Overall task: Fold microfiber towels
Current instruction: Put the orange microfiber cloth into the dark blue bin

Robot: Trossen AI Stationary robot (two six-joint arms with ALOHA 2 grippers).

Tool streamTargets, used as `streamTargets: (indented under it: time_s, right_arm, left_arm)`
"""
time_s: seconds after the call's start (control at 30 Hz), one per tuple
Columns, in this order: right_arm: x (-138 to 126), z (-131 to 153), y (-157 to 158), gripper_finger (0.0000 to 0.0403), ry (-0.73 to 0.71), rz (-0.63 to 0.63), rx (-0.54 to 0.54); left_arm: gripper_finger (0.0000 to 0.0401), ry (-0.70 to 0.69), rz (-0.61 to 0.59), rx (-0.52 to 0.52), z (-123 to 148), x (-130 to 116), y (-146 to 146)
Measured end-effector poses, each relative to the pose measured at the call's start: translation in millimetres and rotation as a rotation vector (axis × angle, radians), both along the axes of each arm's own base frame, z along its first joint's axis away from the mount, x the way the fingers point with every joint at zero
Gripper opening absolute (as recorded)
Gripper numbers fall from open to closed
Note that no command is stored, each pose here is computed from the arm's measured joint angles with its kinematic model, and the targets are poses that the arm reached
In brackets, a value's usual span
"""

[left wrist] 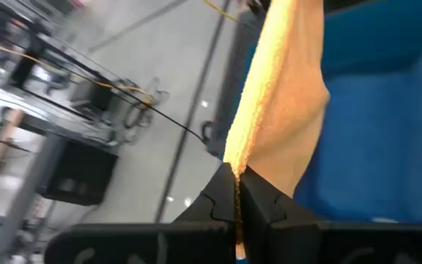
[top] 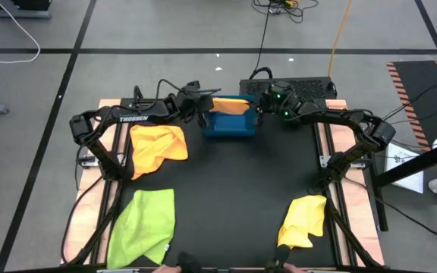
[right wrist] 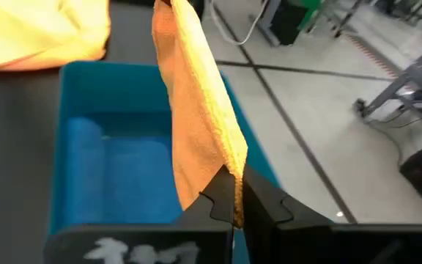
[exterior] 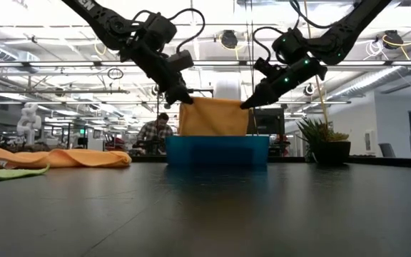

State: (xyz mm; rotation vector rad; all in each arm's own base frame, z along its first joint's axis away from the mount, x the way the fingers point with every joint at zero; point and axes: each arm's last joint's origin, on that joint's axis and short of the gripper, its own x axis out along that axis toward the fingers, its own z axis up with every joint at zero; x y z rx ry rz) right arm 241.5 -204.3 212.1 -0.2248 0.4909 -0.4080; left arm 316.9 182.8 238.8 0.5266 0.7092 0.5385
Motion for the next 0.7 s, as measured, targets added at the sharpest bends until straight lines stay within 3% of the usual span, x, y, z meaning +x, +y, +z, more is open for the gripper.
streamTargets:
  time_s: [0.4,0.7]
  right_arm:
    - [-14.8,34.1,-12.0,0.0001,-0.167,-0.057,-0.15]
    - [-15.3,15.0,-14.4,0.0,-0.046,-0.041,-0.09]
  left_arm:
    - [0.0002,-0.132,0.006,0.162,19.1,-1.6,17.7]
    - [0.0003,-0.067,-0.02,0.11,11.5,-4.3,17.3]
